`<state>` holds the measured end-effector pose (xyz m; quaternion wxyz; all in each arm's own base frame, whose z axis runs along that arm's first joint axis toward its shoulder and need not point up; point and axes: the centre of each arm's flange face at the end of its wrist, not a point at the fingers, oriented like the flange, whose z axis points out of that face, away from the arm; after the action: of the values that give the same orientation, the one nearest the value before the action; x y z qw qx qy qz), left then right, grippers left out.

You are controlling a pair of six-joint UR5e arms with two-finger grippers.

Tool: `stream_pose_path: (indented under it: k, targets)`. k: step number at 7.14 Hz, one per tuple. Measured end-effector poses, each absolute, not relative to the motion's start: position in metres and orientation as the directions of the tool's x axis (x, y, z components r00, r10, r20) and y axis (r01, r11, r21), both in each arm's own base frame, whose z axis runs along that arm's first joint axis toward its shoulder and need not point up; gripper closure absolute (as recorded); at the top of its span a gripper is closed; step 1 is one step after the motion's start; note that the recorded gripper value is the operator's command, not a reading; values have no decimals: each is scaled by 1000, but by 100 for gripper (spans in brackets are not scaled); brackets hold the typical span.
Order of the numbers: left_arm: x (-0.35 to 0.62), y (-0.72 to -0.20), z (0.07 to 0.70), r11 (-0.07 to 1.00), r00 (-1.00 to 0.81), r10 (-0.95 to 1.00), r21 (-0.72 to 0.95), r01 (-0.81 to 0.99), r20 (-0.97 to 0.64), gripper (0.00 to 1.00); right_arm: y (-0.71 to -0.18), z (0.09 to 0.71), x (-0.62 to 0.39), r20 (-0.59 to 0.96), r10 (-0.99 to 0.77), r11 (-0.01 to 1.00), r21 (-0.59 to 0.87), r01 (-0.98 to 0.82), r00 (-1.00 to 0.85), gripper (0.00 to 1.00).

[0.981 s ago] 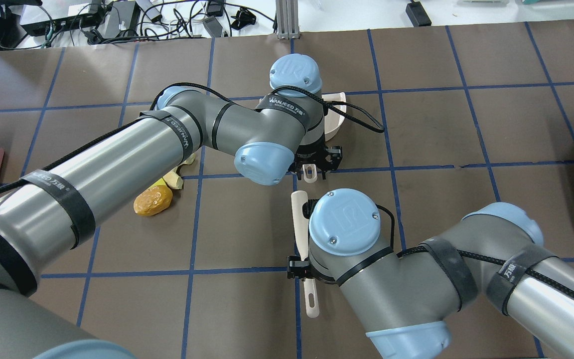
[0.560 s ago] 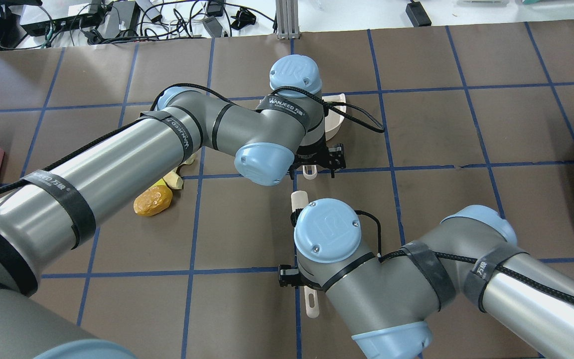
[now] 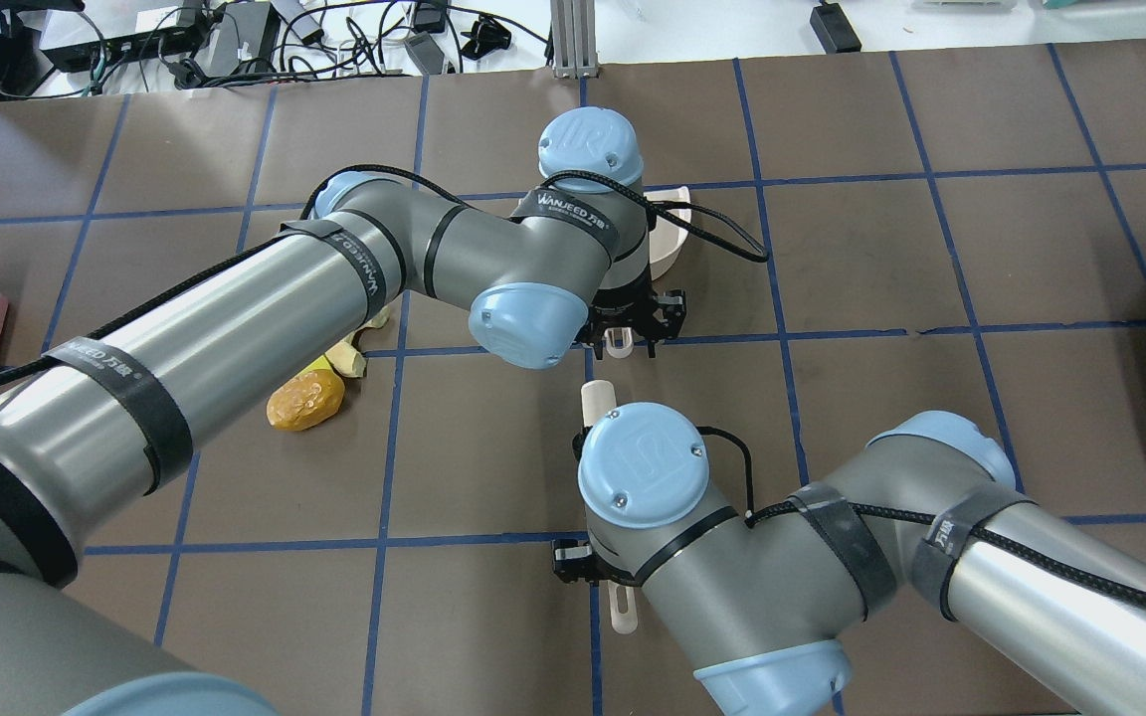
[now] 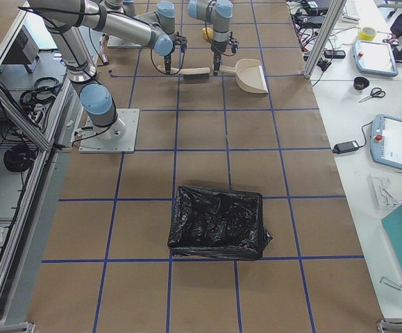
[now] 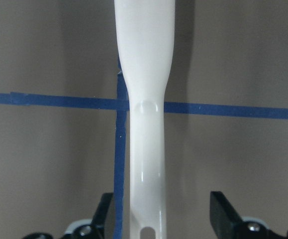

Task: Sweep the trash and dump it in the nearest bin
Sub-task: 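Lift the dustpan with the left gripper while the right gripper lifts the brush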

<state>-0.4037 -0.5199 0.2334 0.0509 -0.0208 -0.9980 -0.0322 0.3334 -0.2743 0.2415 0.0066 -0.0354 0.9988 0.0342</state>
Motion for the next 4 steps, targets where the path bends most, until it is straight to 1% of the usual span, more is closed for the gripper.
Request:
stream_pose_path:
  k: [2,3,4]
  targets:
    - [-406,-520,238,997,-992,27,65,36,125,100,-272,241,335,-31,-84,993,80,-86,-996,30]
    - [-407,-520,242,998,-991,24,62,33,133,100,-272,240,335,-36,-82,993,86,-85,-996,33]
    - [-407,-520,245,998,-991,22,63,31,135,62,-272,240,335,-38,-78,993,90,-81,-996,37]
